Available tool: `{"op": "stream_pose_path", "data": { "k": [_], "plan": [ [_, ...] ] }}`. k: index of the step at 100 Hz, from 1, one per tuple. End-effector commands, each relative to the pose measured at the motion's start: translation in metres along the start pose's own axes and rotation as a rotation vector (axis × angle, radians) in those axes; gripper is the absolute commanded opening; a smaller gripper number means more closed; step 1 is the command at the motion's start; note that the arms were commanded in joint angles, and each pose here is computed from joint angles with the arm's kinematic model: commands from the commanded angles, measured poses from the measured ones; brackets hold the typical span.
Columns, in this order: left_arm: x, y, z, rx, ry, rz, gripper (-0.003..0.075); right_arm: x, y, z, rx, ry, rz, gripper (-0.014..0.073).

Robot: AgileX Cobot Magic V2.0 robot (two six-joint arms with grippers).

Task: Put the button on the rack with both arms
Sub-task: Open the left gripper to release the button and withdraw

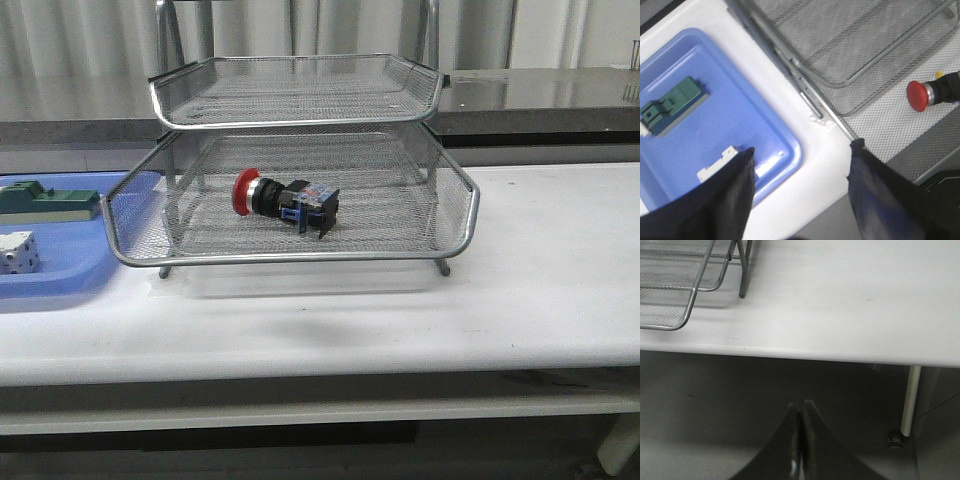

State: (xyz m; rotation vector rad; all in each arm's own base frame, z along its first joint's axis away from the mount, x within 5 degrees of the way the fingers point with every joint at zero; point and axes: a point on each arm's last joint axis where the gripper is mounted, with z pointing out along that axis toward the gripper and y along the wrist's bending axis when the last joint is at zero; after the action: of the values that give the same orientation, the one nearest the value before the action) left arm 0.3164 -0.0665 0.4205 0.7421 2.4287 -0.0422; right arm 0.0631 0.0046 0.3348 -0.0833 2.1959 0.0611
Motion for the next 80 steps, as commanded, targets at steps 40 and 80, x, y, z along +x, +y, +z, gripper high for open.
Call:
{"op": "stream_pose_path", "data": {
  "k": [40,80],
  "plan": [
    [0.084,-0.001,-0.072,-0.243,-0.455,-0.214,0.0405,-0.013,-0.001,-0.007,0.006,-0.09,-0.008,-0.0071],
    [0.181,-0.049,-0.063,-0.399,-0.728,-0.247,0.0405,-0.013,-0.001,-0.007,0.006,-0.09,-0.008,-0.0071]
  ]
}}
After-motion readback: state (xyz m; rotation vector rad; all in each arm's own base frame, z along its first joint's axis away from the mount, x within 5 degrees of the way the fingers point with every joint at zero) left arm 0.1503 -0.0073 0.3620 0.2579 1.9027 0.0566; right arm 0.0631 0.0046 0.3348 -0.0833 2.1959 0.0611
